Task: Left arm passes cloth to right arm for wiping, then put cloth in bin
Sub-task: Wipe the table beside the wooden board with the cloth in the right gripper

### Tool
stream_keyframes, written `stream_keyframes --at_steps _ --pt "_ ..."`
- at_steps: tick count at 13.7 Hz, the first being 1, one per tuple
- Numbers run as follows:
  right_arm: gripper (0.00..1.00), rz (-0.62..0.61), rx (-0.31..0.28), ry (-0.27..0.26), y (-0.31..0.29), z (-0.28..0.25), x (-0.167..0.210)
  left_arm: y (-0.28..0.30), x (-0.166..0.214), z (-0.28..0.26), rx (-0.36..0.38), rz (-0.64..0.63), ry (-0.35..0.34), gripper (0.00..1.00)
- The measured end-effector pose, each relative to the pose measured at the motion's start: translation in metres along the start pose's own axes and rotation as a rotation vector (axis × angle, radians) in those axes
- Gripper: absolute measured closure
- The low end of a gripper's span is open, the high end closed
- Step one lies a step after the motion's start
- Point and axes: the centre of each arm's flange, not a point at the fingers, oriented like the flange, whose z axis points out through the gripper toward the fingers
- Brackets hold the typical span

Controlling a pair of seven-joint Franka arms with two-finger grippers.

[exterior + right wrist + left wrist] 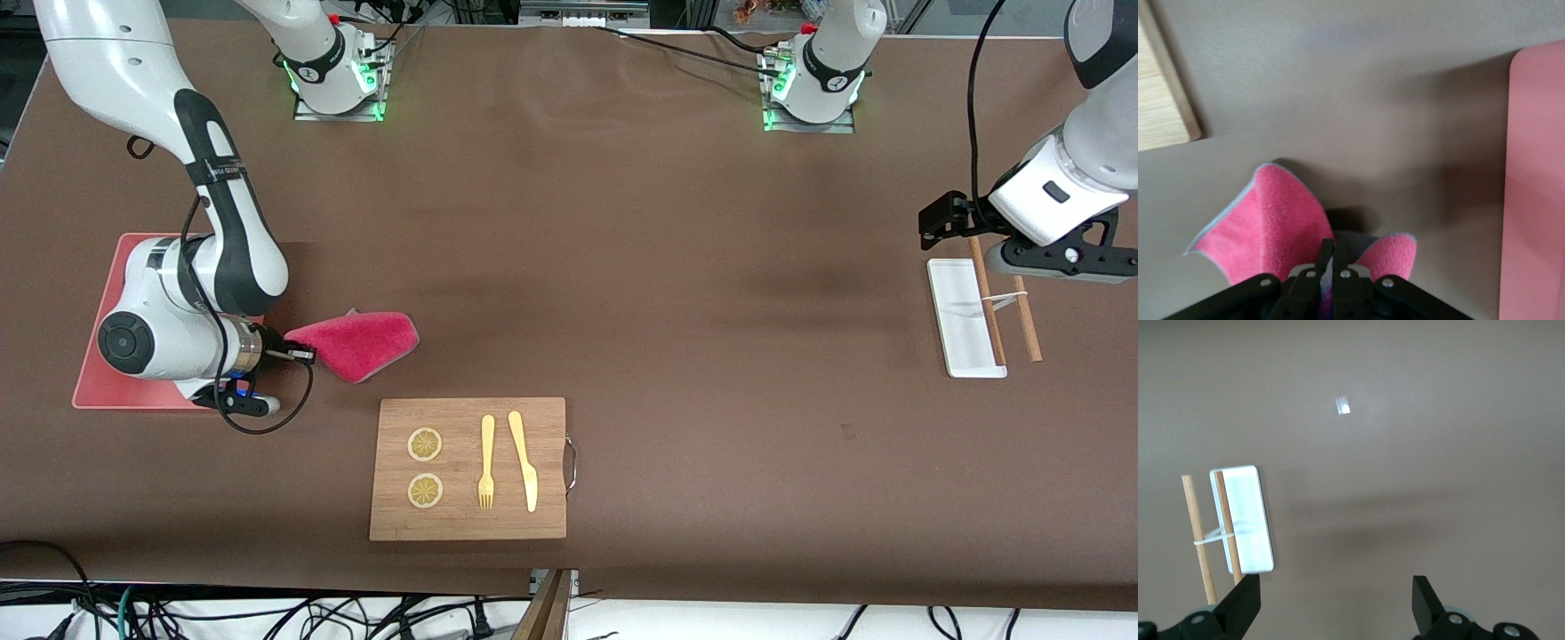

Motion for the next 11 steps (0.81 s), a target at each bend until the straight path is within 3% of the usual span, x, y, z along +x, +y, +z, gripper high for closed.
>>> stream_keyframes --at_steps 5,11 --pt "0.98 0.108 0.034 -0.021 -0.075 0.014 -0.02 0.001 -0.023 0.008 0.005 0.001 -0.001 0.0" --pt "0.98 0.264 0.135 0.028 -0.181 0.043 -0.049 0.001 -0.023 0.009 0.004 0.002 -0.009 0.0"
